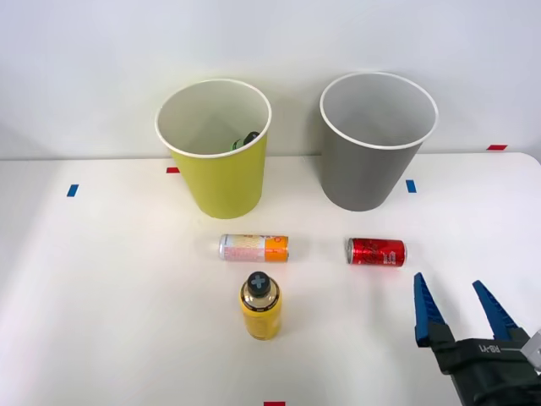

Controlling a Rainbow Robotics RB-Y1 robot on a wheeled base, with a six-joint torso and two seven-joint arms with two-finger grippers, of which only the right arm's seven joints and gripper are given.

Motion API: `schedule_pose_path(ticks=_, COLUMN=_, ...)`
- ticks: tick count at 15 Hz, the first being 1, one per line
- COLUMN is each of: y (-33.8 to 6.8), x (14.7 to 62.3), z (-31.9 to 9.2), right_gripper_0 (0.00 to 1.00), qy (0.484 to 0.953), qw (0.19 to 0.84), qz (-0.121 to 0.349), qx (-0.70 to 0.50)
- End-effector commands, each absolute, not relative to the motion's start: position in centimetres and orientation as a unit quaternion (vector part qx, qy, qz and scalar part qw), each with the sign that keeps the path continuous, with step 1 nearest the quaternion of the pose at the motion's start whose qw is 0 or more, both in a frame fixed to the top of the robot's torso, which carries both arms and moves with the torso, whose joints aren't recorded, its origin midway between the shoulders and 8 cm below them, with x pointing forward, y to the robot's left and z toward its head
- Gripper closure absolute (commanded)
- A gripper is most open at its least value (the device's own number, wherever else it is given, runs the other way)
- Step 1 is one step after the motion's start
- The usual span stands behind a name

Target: Put cans in the gray bin, plastic bottles in the light green bin

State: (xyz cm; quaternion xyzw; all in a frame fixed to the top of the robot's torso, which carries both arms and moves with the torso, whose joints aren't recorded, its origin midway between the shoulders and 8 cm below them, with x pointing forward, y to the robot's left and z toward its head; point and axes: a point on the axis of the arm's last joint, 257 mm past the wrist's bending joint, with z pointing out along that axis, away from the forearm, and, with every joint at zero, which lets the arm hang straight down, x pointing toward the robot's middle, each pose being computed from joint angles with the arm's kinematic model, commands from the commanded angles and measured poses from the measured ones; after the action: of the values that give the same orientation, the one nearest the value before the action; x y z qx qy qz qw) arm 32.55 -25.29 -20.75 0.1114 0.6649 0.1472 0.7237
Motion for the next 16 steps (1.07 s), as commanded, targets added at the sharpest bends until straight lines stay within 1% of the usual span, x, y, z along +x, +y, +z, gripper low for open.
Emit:
schedule_pose_path(ticks=1, y=-26.0, x=32.3, z=-22.4, right_gripper_0=0.0, qy=0.663, qw=0.731, qz=0.114, qx=0.113)
schedule_pose_path(ticks=2, y=-26.2, x=32.0, z=-22.8, right_gripper_0=0.0, qy=0.662, qw=0.737, qz=0.094, qx=0.099)
schedule_pose_path(ticks=4, y=-26.3, x=31.7, z=-23.0, right_gripper_0=0.0, qy=0.66, qw=0.743, qz=0.069, qx=0.083)
schedule_pose_path(ticks=5, y=-26.0, x=31.2, z=-22.9, right_gripper_0=0.0, qy=0.659, qw=0.746, qz=0.062, qx=0.074)
schedule_pose_path(ticks=7, y=-25.2, x=30.1, z=-22.6, right_gripper_0=0.0, qy=0.652, qw=0.752, qz=0.066, qx=0.067)
schedule_pose_path(ticks=9, y=-24.7, x=28.9, z=-22.6, right_gripper_0=0.0, qy=0.651, qw=0.757, qz=0.034, qx=0.042)
schedule_pose_path(ticks=14, y=-25.2, x=27.0, z=-23.8, right_gripper_0=0.0, qy=0.668, qw=0.743, qz=-0.029, qx=0.007)
schedule_pose_path(ticks=15, y=-25.3, x=26.5, z=-24.3, right_gripper_0=0.0, qy=0.674, qw=0.738, qz=-0.036, qx=0.006)
schedule_pose_path(ticks=16, y=-25.0, x=25.8, z=-24.8, right_gripper_0=0.0, qy=0.682, qw=0.73, qz=-0.033, qx=0.011)
